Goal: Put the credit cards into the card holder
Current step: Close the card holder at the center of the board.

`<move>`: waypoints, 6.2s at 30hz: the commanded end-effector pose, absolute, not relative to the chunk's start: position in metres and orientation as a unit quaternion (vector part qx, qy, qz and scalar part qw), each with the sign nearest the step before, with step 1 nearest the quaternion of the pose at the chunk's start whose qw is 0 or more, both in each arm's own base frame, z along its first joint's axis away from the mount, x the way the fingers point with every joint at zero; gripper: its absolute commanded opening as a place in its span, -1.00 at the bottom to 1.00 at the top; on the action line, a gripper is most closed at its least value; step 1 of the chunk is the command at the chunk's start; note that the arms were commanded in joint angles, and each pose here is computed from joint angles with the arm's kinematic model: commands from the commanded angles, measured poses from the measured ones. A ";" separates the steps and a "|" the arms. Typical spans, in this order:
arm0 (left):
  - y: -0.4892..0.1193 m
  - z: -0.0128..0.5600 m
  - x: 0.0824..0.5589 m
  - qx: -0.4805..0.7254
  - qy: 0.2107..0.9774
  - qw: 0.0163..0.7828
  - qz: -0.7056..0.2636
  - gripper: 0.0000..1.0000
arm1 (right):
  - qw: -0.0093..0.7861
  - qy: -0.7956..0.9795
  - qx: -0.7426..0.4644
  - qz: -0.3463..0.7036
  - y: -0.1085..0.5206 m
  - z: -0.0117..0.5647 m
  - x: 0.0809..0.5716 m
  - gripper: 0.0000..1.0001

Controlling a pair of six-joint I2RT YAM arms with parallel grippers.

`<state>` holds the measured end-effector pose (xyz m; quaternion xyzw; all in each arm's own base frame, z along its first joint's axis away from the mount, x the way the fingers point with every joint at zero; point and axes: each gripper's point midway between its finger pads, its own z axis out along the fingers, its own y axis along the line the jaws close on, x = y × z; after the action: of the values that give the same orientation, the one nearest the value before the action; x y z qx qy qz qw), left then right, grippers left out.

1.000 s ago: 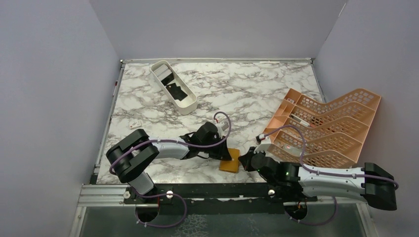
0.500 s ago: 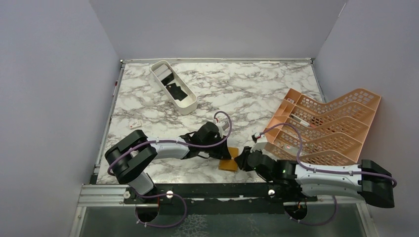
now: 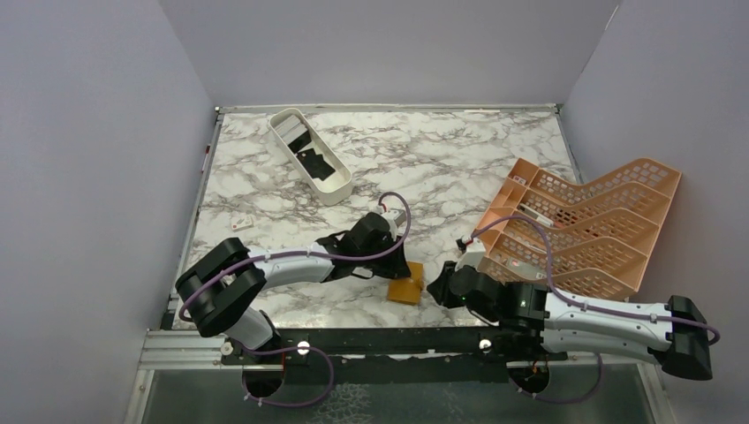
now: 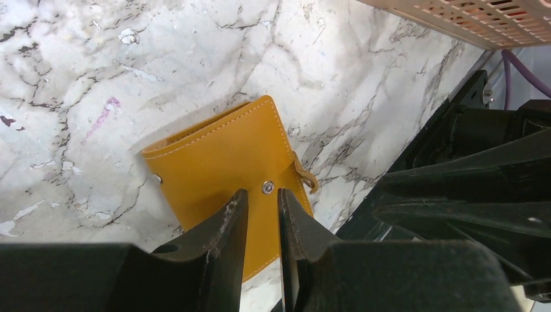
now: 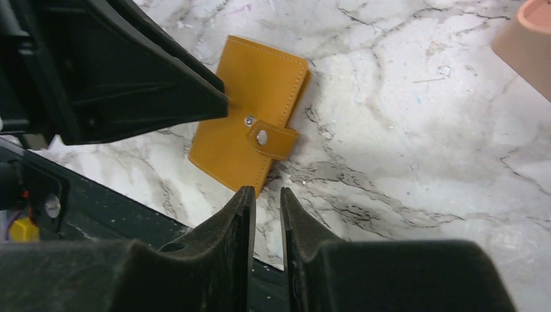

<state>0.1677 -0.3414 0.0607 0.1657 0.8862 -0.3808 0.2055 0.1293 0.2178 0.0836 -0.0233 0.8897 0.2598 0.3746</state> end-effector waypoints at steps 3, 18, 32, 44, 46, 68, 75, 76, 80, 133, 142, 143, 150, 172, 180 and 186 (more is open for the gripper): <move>-0.336 0.068 0.183 0.170 0.892 0.235 -0.346 -0.47 | 0.365 0.901 -0.017 0.233 0.214 0.077 0.130 -0.57; -0.331 0.043 0.181 0.179 0.904 0.217 -0.322 -0.55 | 0.368 0.893 -0.026 0.257 0.247 0.069 0.144 -0.67; -0.327 0.041 0.179 0.189 0.905 0.214 -0.315 -0.50 | 0.360 0.895 -0.035 0.263 0.255 0.077 0.148 -0.74; -0.326 0.036 0.176 0.191 0.906 0.208 -0.317 -0.49 | 0.364 0.898 -0.030 0.247 0.239 0.078 0.156 -0.70; -0.325 0.037 0.176 0.190 0.906 0.209 -0.316 -0.49 | 0.359 0.898 -0.031 0.253 0.242 0.076 0.156 -0.70; -0.327 0.048 0.174 0.187 0.900 0.214 -0.330 -0.45 | 0.329 0.901 -0.071 0.275 0.268 0.063 0.150 -0.70; -0.318 0.074 0.186 0.179 0.895 0.260 -0.316 -0.33 | 0.315 0.918 -0.078 0.226 0.246 0.058 0.150 -0.67; -0.317 0.074 0.187 0.179 0.896 0.261 -0.313 -0.32 | 0.313 0.919 -0.075 0.226 0.243 0.058 0.150 -0.67; -0.317 0.069 0.185 0.185 0.897 0.254 -0.310 -0.29 | 0.315 0.917 -0.071 0.233 0.239 0.058 0.150 -0.67; -0.311 0.025 0.182 0.211 0.916 0.214 -0.267 -0.37 | 0.281 0.915 -0.102 0.271 0.272 0.041 0.162 -0.74; -0.312 0.025 0.177 0.204 0.914 0.210 -0.282 -0.38 | 0.254 0.932 -0.085 0.242 0.269 0.028 0.160 -0.76; -0.311 0.025 0.176 0.199 0.914 0.210 -0.284 -0.39 | 0.247 0.937 -0.079 0.233 0.266 0.023 0.159 -0.77; -0.308 0.019 0.170 0.185 0.914 0.207 -0.295 -0.40 | 0.177 0.974 -0.039 0.136 0.238 -0.013 0.144 -0.75; -0.298 0.052 0.178 0.153 0.899 0.258 -0.318 -0.35 | 0.121 0.988 -0.039 0.089 0.228 -0.017 0.158 -0.69; -0.273 0.157 0.211 0.133 0.862 0.391 -0.295 -0.15 | 0.272 0.933 -0.049 0.229 0.249 0.101 0.184 -0.36; -0.255 0.231 0.214 0.131 0.821 0.465 -0.306 0.14 | 0.333 0.896 -0.048 0.290 0.237 0.150 0.177 0.20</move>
<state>0.2089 -0.2783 0.2018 0.1312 0.8303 -0.3395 0.4220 0.1774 0.2513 0.1369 -0.0416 0.9087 0.2896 0.2978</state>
